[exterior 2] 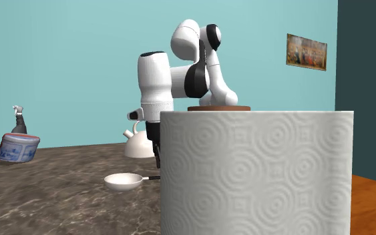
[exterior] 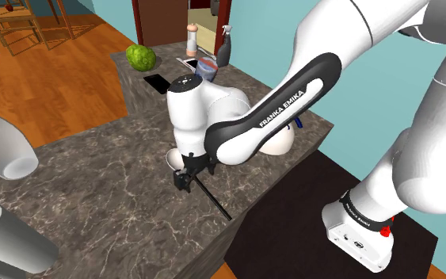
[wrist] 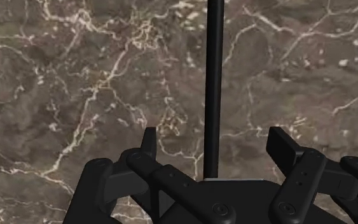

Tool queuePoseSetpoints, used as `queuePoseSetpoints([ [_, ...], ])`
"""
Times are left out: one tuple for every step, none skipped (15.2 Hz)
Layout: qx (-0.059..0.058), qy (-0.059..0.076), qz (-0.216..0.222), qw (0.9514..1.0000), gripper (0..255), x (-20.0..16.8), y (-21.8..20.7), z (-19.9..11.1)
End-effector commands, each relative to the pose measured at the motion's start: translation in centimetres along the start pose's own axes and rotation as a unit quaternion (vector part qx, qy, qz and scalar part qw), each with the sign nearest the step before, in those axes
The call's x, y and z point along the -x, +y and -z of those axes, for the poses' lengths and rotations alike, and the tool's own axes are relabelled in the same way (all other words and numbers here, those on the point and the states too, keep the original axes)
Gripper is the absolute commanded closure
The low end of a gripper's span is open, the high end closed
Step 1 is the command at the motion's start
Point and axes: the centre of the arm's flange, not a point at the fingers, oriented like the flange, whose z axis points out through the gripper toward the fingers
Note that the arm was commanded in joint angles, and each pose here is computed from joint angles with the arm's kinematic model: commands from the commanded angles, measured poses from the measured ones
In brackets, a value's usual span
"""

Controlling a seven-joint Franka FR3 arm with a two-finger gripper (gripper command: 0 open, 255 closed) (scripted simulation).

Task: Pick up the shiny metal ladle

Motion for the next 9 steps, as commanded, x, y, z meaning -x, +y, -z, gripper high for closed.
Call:
queuePoseSetpoints([
  [0.000,0.000,0.000,1.0000,0,-0.15,-0.14,-1.38],
  [0.000,0.000,0.000,1.0000,0,-0.15,-0.14,-1.38],
  [0.000,0.000,0.000,1.0000,0,-0.15,-0.14,-1.38],
  [0.000,0.000,0.000,1.0000,255,-0.10,-0.12,-1.36],
  [0.000,0.000,0.000,1.0000,255,-0.09,-0.11,-1.40],
  [0.000,0.000,0.000,1.0000,255,-0.09,-0.11,-1.40],
  [0.000,0.000,0.000,1.0000,255,-0.11,-0.12,-1.40],
  [0.000,0.000,0.000,1.0000,255,-0.11,-0.13,-1.40],
  [0.000,0.000,0.000,1.0000,255,-0.14,-0.13,-1.40],
])
